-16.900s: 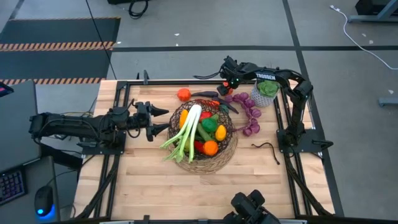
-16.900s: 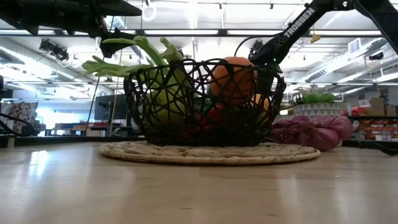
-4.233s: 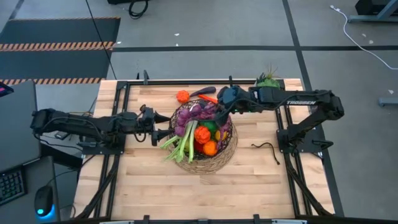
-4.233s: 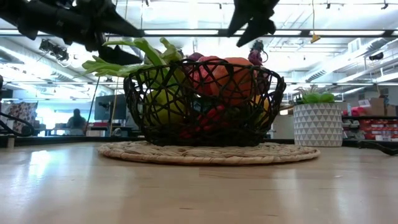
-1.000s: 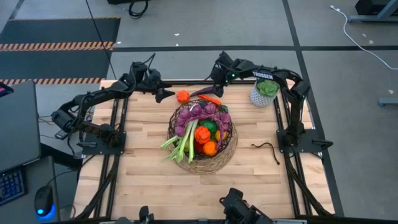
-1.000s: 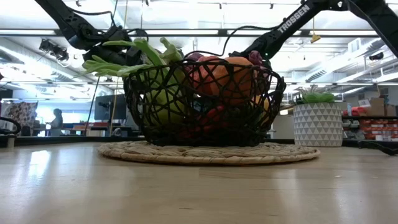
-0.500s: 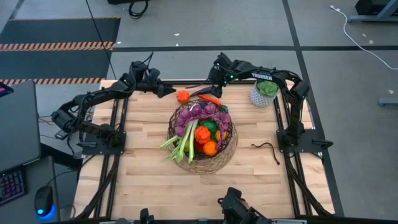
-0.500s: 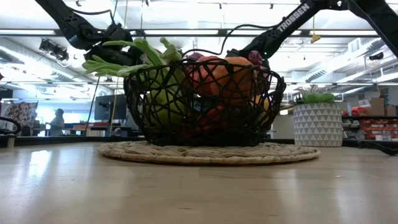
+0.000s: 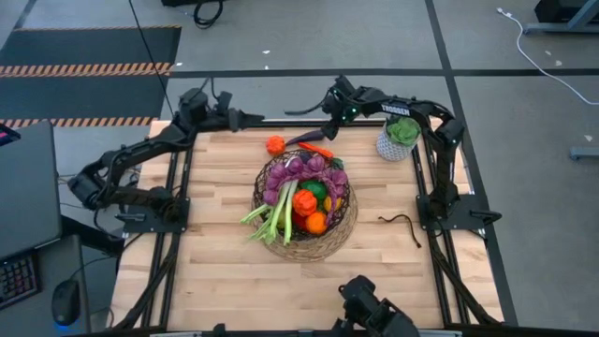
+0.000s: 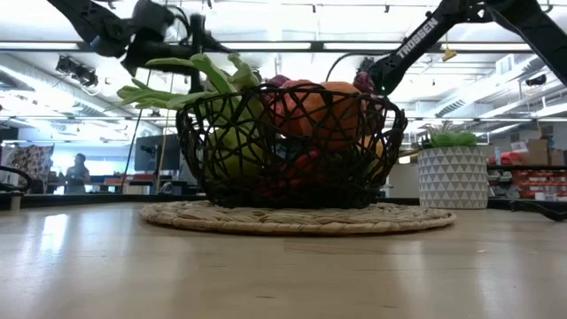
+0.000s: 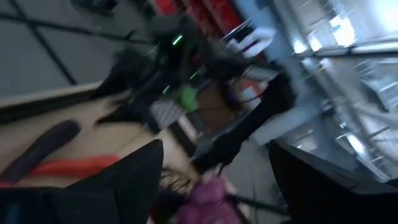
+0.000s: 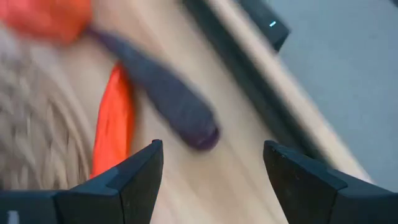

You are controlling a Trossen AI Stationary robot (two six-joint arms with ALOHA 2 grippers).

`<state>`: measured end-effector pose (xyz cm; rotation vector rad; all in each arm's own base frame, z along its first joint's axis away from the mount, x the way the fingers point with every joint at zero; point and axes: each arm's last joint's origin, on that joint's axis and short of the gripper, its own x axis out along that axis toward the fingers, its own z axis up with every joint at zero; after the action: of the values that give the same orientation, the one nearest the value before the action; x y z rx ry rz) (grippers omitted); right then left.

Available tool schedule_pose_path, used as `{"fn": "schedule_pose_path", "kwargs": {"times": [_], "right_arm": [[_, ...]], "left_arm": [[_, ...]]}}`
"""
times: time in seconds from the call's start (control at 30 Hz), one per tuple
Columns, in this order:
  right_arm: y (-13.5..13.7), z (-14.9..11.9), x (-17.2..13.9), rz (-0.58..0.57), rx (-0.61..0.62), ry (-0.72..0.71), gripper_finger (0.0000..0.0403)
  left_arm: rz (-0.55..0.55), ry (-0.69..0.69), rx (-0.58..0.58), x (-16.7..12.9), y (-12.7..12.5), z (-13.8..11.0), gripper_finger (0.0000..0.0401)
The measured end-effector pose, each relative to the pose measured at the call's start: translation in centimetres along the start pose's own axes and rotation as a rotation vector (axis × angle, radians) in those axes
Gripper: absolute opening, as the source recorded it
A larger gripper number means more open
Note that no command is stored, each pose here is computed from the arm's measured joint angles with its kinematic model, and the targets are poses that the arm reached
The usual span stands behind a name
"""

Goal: Build produce basket
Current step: Put the purple eggplant into the black basket

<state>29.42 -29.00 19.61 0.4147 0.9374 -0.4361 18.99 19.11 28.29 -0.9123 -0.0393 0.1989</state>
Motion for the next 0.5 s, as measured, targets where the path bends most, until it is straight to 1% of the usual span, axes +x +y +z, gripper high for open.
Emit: {"fn": "schedule_pose_path", "kwargs": {"times": [0.1, 0.23, 0.43, 0.5], "right_arm": [[0.1, -0.6, 0.8, 0.019, -0.081, 0.008, 0.028], [0.2, -1.1, 1.8, 0.045, -0.1, 0.035, 0.028], [0.6, -1.0, 3.2, 0.038, -0.139, 0.008, 0.028], [0.9, -0.7, 3.6, 0.036, -0.161, -0.017, 0.028]], "left_arm": [[-0.037, -0.055, 0.0, -0.4, -1.1, 0.5, 0.0291], [-0.061, -0.094, -0.043, -0.7, -2.0, 0.6, 0.0286], [-0.075, -0.083, -0.133, -0.7, -2.3, 0.4, 0.0286], [-0.084, -0.076, -0.144, -0.5, -2.5, 0.3, 0.0286]]}}
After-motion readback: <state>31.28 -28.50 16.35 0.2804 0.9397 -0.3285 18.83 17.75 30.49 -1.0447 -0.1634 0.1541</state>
